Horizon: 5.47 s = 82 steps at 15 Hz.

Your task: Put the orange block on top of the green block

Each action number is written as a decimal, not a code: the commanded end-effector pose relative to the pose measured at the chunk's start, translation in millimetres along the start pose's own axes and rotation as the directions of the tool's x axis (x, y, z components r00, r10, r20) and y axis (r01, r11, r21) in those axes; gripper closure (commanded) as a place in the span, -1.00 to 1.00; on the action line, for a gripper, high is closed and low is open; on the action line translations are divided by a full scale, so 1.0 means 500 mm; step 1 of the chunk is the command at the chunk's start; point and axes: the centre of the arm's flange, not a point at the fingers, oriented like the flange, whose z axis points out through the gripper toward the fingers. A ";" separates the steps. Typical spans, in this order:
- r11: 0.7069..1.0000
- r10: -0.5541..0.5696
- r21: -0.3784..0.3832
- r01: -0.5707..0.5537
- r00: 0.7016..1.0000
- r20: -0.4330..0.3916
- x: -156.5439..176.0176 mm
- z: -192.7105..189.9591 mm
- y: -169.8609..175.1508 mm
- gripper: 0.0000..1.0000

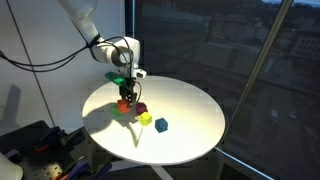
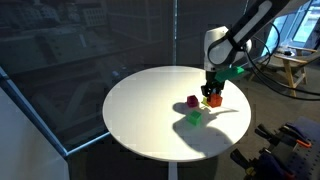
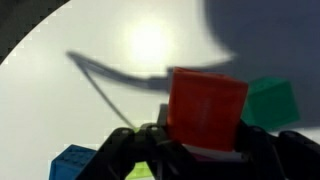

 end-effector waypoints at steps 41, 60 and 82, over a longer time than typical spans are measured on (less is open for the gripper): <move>0.902 -0.417 -0.125 0.413 0.909 -0.001 0.031 0.035 -0.247 0.38; 0.924 -0.362 -0.096 0.370 0.928 0.086 -0.018 -0.030 -0.230 -1.00; 0.996 -0.077 0.027 0.081 0.990 -0.116 -0.084 -0.262 -0.081 -1.00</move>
